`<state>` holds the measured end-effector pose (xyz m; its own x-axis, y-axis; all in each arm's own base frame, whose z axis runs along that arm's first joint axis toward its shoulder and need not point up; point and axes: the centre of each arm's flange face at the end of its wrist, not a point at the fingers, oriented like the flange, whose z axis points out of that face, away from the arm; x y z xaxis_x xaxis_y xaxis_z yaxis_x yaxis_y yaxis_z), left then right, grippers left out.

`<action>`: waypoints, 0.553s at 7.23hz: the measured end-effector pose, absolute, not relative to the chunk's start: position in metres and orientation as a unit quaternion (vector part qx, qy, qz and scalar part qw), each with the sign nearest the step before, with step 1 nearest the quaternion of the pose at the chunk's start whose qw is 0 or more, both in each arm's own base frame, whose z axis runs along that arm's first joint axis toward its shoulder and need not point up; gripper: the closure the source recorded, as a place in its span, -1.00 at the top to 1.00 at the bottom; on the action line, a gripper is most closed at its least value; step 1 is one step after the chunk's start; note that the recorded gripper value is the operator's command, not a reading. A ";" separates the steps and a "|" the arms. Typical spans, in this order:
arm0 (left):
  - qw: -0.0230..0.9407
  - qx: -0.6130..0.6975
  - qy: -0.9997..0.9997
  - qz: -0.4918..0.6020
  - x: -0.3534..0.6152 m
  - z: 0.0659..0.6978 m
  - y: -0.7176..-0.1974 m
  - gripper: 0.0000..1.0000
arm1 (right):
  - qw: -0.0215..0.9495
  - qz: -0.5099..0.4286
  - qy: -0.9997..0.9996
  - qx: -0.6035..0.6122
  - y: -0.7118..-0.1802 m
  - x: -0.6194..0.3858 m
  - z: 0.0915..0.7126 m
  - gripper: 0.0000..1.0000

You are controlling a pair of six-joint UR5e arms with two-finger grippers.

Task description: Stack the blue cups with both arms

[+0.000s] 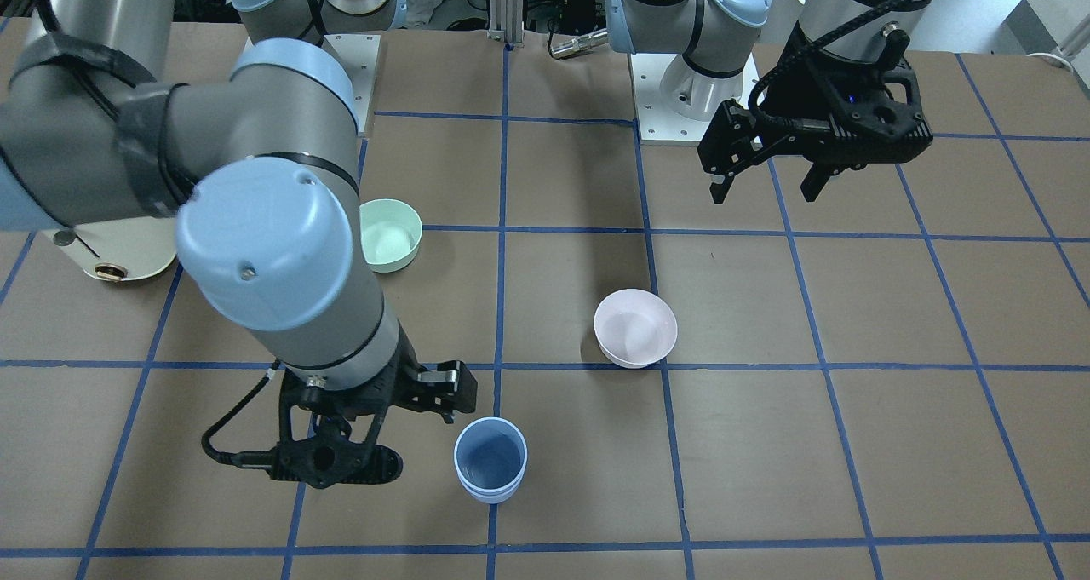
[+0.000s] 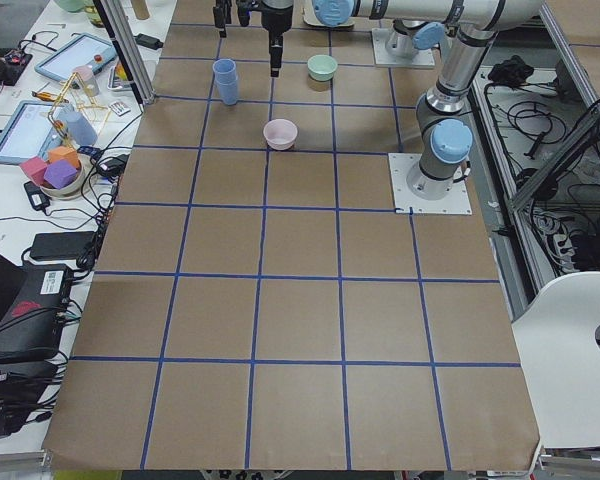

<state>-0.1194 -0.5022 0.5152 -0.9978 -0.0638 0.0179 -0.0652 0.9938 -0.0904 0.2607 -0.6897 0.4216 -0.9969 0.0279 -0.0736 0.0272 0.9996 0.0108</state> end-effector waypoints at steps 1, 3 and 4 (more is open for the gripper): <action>0.007 0.032 -0.998 0.046 -0.119 0.515 -0.502 1.00 | 0.035 0.026 0.999 -0.004 -0.677 0.231 0.436 1.00; 0.007 0.032 -0.998 0.045 -0.119 0.515 -0.502 1.00 | 0.026 0.055 0.998 -0.017 -0.622 0.193 0.466 1.00; 0.007 0.032 -0.998 0.045 -0.119 0.515 -0.502 1.00 | 0.010 0.061 0.998 -0.019 -0.589 0.182 0.473 1.00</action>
